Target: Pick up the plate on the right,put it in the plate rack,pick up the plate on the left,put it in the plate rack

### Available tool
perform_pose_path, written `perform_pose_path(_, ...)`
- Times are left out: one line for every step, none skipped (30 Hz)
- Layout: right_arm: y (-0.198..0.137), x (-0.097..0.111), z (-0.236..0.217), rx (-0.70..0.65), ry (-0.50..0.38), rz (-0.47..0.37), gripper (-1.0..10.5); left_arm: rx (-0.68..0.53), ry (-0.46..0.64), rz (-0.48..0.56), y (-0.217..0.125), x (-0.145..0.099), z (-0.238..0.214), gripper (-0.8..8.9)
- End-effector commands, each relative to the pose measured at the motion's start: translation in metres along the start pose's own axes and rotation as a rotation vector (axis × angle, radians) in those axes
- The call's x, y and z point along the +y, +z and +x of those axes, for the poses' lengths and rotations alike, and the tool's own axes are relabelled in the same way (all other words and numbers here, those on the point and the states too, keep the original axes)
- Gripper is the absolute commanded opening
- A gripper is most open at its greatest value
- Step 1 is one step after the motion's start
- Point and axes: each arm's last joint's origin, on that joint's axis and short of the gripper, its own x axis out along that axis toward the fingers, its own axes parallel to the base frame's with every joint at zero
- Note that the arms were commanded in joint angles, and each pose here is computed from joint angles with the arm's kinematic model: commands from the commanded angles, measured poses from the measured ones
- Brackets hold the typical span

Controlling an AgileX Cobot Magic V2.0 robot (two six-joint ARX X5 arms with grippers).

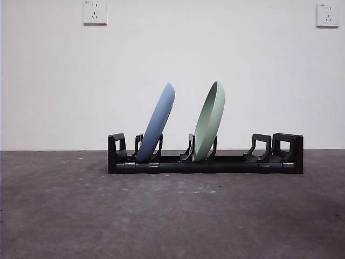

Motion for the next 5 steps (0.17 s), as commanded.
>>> perform_pose_path(-0.0029,-0.0003,0.0011,0.005,-0.003,-0.001,0.0,0.004,0.004,-0.008,-0.0025,0.0002,0.0008,-0.03)
perform_pose_path(-0.0029,-0.0003,0.0011,0.005,-0.003,-0.001,0.0,0.004,0.004,-0.008,-0.0025,0.0002,0.0008,-0.04)
perform_pose_path(-0.0029,-0.0003,0.0011,0.005,-0.003,-0.001,0.0,0.004,0.004,-0.008,-0.0025,0.0002,0.0008,-0.03)
perform_pose_path(-0.0029,-0.0003,0.0011,0.005,-0.003,-0.001,0.0,0.004,0.004,-0.008,-0.0025,0.0002,0.0008,-0.03)
perform_pose_path(-0.0029,-0.0003,0.0011,0.005,-0.003,-0.001,0.0,0.004,0.004,-0.008,-0.0025,0.0002,0.0008,-0.03)
